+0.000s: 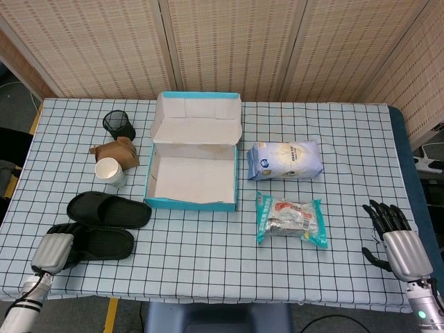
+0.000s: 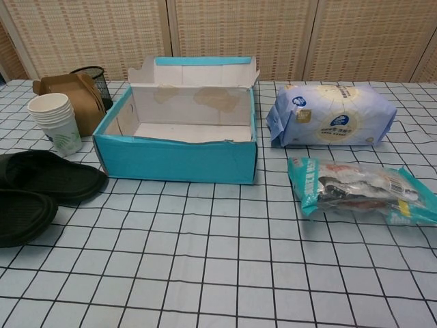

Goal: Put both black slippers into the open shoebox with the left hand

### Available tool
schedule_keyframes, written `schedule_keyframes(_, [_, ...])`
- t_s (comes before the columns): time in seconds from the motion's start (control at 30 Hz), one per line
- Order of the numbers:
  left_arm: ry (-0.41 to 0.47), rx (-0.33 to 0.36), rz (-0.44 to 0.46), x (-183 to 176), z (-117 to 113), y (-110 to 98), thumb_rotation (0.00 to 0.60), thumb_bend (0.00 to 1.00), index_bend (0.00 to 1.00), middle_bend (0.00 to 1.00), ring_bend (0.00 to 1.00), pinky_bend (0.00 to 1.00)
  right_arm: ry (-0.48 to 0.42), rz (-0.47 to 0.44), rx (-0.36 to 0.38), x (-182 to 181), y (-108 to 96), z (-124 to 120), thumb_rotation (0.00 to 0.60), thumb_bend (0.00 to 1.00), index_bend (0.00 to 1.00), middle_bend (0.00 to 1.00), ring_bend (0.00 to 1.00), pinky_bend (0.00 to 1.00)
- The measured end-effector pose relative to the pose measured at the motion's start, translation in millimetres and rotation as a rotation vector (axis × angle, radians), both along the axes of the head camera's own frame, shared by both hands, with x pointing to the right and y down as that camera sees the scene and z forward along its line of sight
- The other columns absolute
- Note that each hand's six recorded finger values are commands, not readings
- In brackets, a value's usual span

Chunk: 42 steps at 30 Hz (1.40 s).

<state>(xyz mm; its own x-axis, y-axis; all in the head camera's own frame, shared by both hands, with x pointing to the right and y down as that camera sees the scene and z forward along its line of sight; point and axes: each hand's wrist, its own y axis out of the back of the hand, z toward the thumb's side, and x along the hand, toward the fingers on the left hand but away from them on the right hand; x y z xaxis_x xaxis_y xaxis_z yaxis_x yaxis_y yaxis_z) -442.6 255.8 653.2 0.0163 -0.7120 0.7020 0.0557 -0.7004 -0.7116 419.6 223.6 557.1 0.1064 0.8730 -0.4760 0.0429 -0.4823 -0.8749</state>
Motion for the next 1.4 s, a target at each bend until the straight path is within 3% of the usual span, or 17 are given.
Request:
schedule_keyframes(0.33, [0.054,0.126,-0.038,9,-48,-35,0.6,0.4,0.47,0.52,0.41,0.49,-0.009,0.006,-0.01,2,-1,0,0.6,0.18,0.0,0.0,0.0,0.0])
schedule_keyframes(0.6, [0.194,0.177,-0.008,51,-82,-85,0.6,0.4,0.46,0.51,0.41,0.49,-0.024,0.015,-0.008,5,-4,-4,0.6,0.18,0.0,0.0,0.0,0.0])
schedule_keyframes(0.87, [0.325,0.15,0.052,106,-78,-140,0.6,0.4,0.45,0.51,0.41,0.49,-0.016,0.032,0.017,11,-7,-9,0.6,0.18,0.0,0.0,0.0,0.0])
schedule_keyframes(1.03, [0.447,0.079,0.063,159,-63,-186,0.6,0.4,0.44,0.51,0.41,0.49,-0.003,0.054,0.014,17,-9,-9,0.6,0.18,0.0,0.0,0.0,0.0])
schedule_keyframes(1.2, [0.537,0.063,0.02,196,-45,-226,0.6,0.4,0.45,0.51,0.41,0.5,0.0,0.05,-0.01,16,-9,-4,0.6,0.18,0.0,0.0,0.0,0.0])
schedule_keyframes(1.4, [0.599,0.002,-0.026,226,-16,-255,0.6,0.4,0.45,0.51,0.41,0.5,0.011,0.056,-0.041,17,-11,5,0.6,0.18,0.0,0.0,0.0,0.0])
